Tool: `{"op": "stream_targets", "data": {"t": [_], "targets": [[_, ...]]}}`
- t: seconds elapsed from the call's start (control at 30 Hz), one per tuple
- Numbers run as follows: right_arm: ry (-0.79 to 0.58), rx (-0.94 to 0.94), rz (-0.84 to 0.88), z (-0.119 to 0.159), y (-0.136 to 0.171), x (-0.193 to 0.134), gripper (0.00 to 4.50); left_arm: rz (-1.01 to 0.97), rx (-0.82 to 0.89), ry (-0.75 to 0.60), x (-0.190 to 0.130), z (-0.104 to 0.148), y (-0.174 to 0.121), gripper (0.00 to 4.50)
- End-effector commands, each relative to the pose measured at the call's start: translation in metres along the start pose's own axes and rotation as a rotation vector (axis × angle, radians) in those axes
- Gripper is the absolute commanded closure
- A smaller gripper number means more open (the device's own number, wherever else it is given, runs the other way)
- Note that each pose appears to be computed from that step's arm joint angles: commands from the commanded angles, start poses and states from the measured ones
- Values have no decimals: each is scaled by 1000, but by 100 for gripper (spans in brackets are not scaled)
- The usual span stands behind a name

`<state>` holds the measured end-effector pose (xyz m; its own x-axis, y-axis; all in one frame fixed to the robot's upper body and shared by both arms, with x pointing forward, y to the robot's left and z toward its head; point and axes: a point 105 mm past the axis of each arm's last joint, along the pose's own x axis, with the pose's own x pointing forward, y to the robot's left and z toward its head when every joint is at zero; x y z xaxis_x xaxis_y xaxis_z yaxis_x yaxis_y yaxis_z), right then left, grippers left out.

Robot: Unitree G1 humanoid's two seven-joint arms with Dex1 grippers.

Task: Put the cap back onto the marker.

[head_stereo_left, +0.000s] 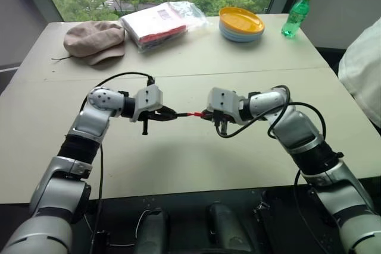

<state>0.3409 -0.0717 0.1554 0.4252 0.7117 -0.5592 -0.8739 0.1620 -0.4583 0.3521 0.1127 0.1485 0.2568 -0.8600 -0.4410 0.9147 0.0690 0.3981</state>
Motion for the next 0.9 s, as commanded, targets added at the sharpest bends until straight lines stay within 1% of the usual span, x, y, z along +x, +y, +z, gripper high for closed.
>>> {"op": "stream_targets", "data": {"t": [0.03, 0.43, 0.6, 0.8, 0.9], "targets": [[-65, -79, 17, 25, 6, 1, 443, 4, 52, -14, 1, 9, 2, 450], [-81, -112, 3, 36, 4, 11, 443, -13, 73, -18, 5, 12, -2, 450], [-77, -126, -10, 38, 2, 15, 443, -20, 87, -30, 6, 17, -3, 450], [-66, -146, 0, 40, 2, 16, 443, -40, 130, 12, 6, 12, -5, 450], [-36, -189, 4, 39, 3, 18, 443, -38, 153, 48, 7, 6, -4, 450]]}}
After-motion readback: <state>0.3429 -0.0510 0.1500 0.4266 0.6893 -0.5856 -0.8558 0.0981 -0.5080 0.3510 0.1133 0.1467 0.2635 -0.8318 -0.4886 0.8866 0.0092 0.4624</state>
